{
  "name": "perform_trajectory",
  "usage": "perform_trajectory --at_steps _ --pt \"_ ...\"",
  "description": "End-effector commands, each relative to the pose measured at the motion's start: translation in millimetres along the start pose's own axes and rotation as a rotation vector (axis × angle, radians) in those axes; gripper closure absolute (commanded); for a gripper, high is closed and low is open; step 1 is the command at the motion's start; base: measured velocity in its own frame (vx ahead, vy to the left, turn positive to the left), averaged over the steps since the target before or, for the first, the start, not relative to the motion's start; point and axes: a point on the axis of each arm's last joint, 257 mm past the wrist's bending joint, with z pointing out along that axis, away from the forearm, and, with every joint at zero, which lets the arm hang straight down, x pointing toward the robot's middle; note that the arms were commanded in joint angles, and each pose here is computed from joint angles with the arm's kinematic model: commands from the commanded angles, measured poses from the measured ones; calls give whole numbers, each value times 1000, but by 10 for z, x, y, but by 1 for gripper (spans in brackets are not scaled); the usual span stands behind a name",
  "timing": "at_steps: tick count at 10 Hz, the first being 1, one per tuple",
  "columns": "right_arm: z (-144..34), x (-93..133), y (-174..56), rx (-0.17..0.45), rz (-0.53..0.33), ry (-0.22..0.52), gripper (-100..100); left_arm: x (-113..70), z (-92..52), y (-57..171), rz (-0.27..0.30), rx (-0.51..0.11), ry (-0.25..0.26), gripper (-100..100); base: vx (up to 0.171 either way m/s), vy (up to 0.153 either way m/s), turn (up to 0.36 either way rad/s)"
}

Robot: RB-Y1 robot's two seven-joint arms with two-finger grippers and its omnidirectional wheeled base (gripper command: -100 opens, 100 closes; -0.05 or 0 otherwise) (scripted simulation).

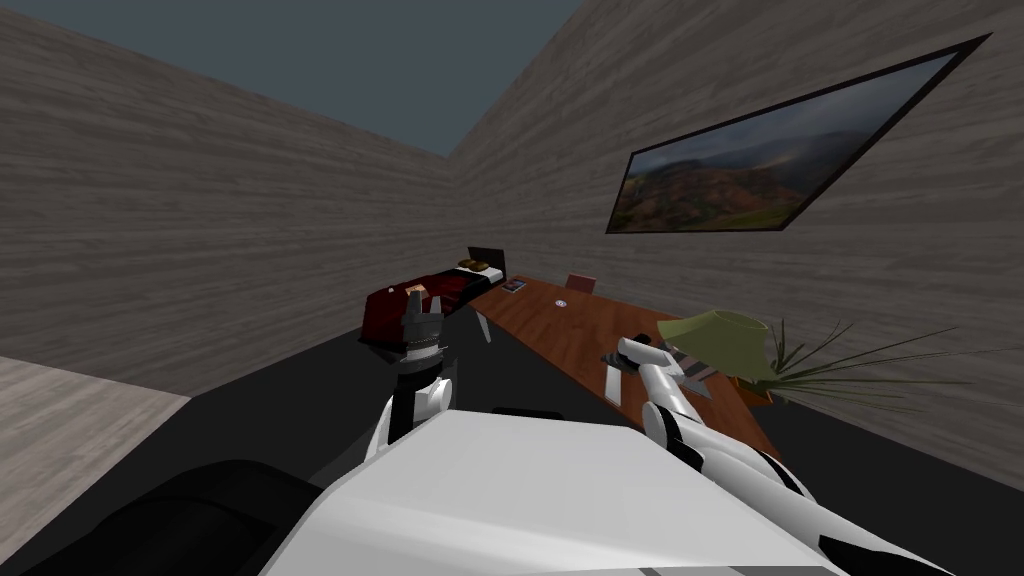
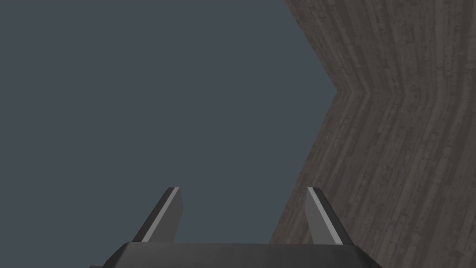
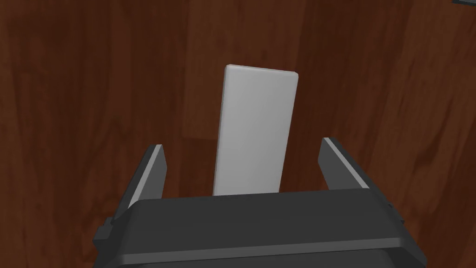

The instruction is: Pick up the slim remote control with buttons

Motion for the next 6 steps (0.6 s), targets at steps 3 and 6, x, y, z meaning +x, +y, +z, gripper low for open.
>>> perform_trajectory --at_steps 3,6 --pt "47 -259 44 -6 85 -105 -100 0 0 0 0 0 0 0 19 -1 1" --pt "56 -491 90 -20 171 -206 -100 0 0 0 0 0 0 0 24 1 1"
